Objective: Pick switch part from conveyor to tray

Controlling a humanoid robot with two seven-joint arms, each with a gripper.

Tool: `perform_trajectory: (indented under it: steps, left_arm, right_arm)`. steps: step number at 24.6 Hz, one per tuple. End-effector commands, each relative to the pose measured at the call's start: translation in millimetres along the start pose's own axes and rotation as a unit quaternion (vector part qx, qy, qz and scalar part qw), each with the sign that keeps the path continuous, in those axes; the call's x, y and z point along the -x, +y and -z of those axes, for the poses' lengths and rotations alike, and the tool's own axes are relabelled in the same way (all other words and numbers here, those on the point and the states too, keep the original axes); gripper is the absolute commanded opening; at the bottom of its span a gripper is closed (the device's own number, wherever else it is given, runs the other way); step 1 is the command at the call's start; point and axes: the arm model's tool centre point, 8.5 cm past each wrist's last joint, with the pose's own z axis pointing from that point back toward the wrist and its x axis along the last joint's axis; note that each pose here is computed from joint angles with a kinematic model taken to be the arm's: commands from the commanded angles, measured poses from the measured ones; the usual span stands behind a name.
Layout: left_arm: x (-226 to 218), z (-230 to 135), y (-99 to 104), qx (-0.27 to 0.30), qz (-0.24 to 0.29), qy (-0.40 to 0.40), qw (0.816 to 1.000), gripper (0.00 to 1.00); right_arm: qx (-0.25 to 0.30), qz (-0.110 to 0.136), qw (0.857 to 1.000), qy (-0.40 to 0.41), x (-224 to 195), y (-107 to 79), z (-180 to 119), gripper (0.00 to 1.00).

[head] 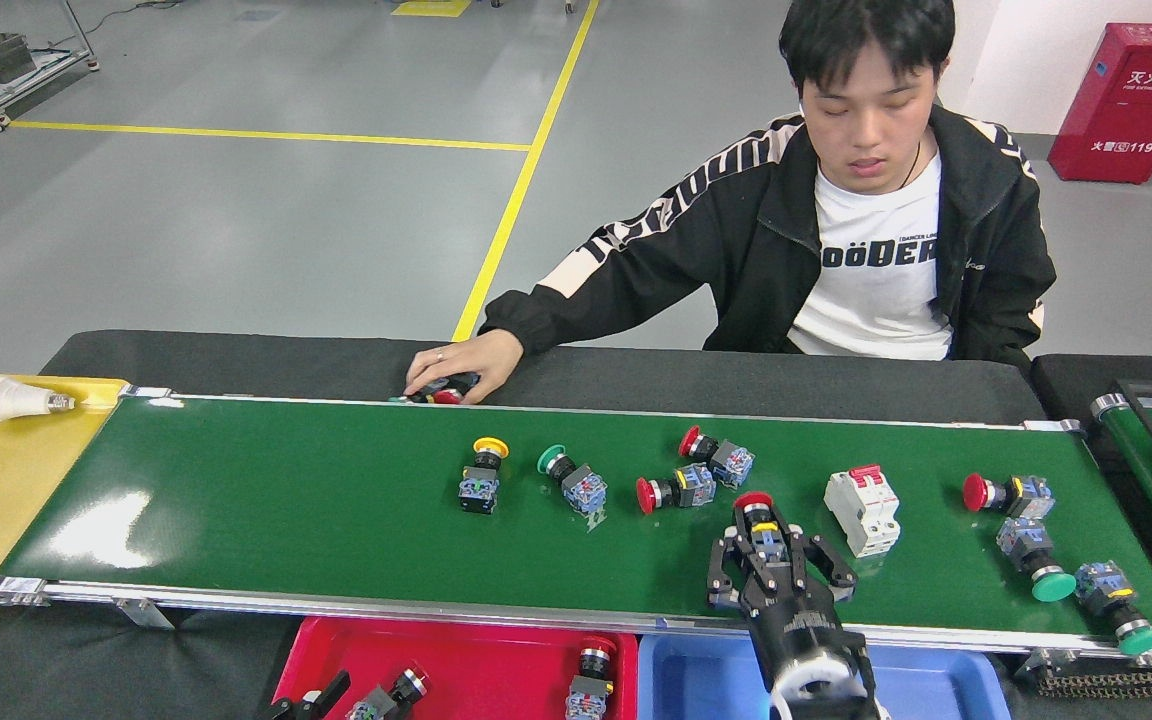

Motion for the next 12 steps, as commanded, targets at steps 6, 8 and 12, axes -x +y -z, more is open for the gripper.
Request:
perform_trajectory:
  steps: [6, 8, 12]
  left_arm:
    - [68, 9, 31, -0.016, -0.030, 0.176, 0.984, 1.00]
    - [66, 14, 35, -0.022, -0.032, 0.173, 0.984, 1.00]
    - [53, 45, 63, -0.049, -0.006, 0.149, 0.988, 1.00]
  right_arm:
    - [-0.006, 0.003, 0.979, -0.202, -96, 8.7, -23, 1.00]
    - [-0.010, 0.005, 0.975, -0.222, -111, 11.0, -28, 0.99]
    - [-0.008, 0.007, 0.975, -0.224, -115, 9.3, -26, 0.99]
